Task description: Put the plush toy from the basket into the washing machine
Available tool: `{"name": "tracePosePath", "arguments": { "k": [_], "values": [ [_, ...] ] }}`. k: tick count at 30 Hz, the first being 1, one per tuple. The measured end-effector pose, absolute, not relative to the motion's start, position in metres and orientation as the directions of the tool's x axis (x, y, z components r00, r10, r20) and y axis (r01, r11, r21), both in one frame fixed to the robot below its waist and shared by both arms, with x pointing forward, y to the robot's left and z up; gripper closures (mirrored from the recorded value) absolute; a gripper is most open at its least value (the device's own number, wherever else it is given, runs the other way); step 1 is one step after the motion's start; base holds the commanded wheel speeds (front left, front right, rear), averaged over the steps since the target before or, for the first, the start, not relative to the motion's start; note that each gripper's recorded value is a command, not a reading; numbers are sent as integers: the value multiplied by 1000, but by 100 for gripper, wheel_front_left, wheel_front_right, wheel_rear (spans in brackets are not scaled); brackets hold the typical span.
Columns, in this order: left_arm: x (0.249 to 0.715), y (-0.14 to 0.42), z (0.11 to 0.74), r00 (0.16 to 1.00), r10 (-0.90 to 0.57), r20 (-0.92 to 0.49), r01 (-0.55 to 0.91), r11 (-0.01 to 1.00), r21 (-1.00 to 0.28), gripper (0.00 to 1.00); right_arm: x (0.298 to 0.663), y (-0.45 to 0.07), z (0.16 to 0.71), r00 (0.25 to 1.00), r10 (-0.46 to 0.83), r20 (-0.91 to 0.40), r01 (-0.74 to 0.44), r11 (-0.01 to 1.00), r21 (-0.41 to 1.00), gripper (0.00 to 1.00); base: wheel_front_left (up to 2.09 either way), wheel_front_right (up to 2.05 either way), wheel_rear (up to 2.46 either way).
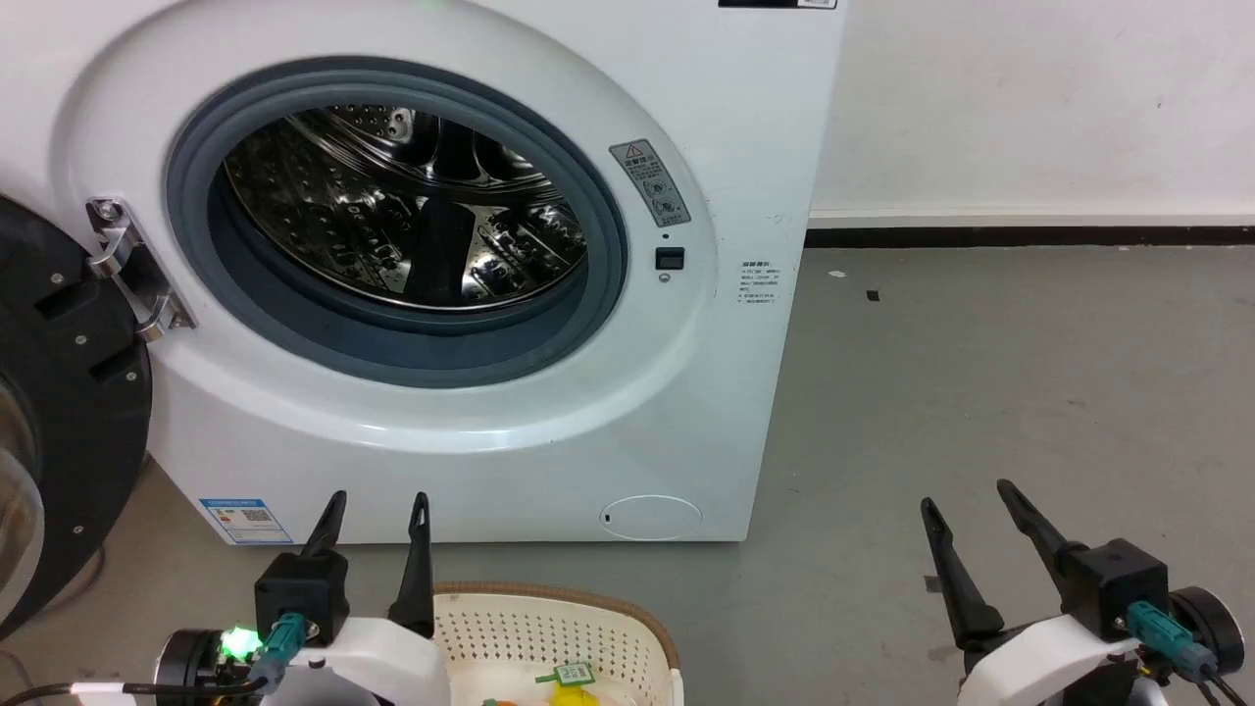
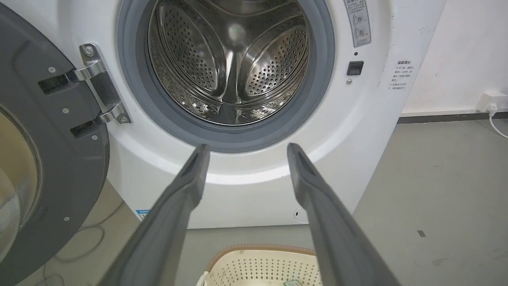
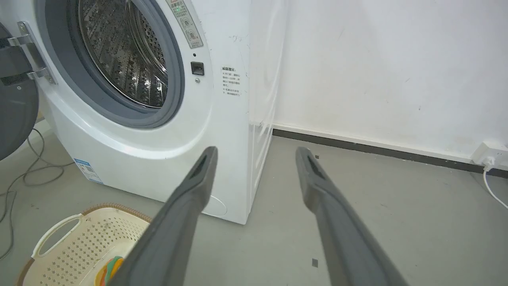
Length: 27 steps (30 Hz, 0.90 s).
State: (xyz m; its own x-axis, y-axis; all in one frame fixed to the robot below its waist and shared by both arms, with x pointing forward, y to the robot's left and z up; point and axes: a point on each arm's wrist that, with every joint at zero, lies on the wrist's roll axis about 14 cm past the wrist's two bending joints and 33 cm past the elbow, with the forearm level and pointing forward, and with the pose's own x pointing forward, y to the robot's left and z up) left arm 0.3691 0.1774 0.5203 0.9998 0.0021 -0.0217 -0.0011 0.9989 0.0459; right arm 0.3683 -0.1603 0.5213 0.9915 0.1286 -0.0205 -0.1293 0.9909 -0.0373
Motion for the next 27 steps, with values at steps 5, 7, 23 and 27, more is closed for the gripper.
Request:
{"name": "tracePosePath", "arguments": {
  "k": [5, 7, 23, 27],
  "values": [
    [369, 174, 517, 1000, -9, -26, 10, 999, 33, 0, 369, -163, 522, 992, 122, -14, -122, 992, -37, 0, 0, 0, 0],
    [369, 173, 515, 1000, -12, -28, 13, 1000, 27, 0, 369, -164, 522, 993, 118, -11, -118, 992, -36, 0, 0, 0, 0],
    [371, 156, 478, 990, -64, -126, 63, 998, -9, 0, 371, -169, 518, 995, 104, -2, -104, 994, -17, 0, 0, 0, 0],
    [374, 152, 469, 986, -76, -148, 75, 997, -11, 0, 372, -169, 517, 995, 103, 0, -103, 995, -16, 0, 0, 0, 0]
  ]
}}
